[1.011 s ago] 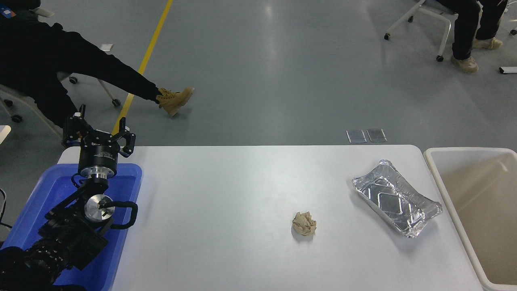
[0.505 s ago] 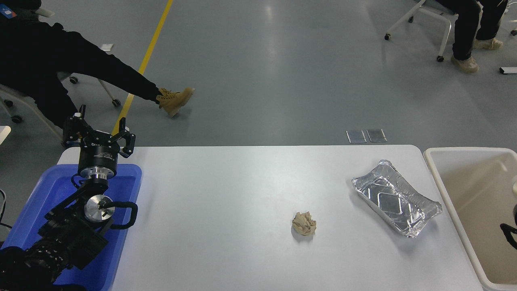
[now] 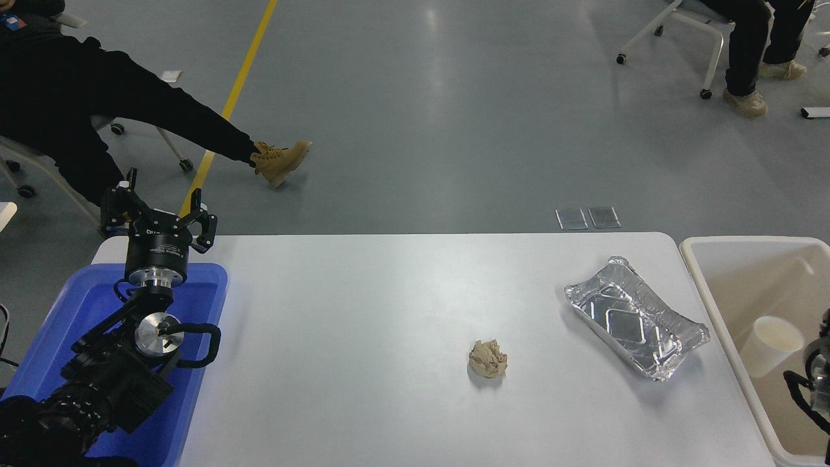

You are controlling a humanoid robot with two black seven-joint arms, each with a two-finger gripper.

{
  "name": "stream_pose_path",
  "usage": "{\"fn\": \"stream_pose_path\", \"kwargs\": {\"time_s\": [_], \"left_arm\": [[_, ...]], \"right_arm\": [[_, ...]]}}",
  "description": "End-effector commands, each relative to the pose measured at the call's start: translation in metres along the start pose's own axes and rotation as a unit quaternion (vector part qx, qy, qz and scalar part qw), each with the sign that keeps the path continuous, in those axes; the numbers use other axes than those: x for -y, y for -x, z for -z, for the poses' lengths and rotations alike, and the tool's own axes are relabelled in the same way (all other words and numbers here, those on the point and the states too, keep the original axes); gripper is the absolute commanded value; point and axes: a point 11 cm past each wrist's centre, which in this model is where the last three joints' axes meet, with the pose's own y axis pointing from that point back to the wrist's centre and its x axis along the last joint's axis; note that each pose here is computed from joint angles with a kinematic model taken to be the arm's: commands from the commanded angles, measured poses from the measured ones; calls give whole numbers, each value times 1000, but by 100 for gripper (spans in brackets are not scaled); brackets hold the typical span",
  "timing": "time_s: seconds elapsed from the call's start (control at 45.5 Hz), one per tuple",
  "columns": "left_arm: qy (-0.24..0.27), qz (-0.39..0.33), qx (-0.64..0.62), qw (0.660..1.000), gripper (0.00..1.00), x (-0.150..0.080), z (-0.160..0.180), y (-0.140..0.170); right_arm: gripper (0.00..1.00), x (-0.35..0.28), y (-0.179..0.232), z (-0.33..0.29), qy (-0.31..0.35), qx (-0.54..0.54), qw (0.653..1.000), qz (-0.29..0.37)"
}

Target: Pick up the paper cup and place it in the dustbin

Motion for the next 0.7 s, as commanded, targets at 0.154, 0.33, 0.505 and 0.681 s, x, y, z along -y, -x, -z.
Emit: {"fn": "stream_pose_path", "kwargs": {"time_s": [0.154,0.33,0.505,0.681], "left_arm": [[0,0,0,1000,99,0,0,0],[0,1,0,1000,99,0,0,0],[0,1,0,1000,99,0,0,0],[0,1,0,1000,99,0,0,0]], "right_arm": [[100,-3,1,94,-81,-69,994,29],[100,-14,-25,166,-124,-120,985,23],[100,-38,-27,238,-177,-225,958,30],[100,-69,-19,279,-203,-306,927,73]]}}
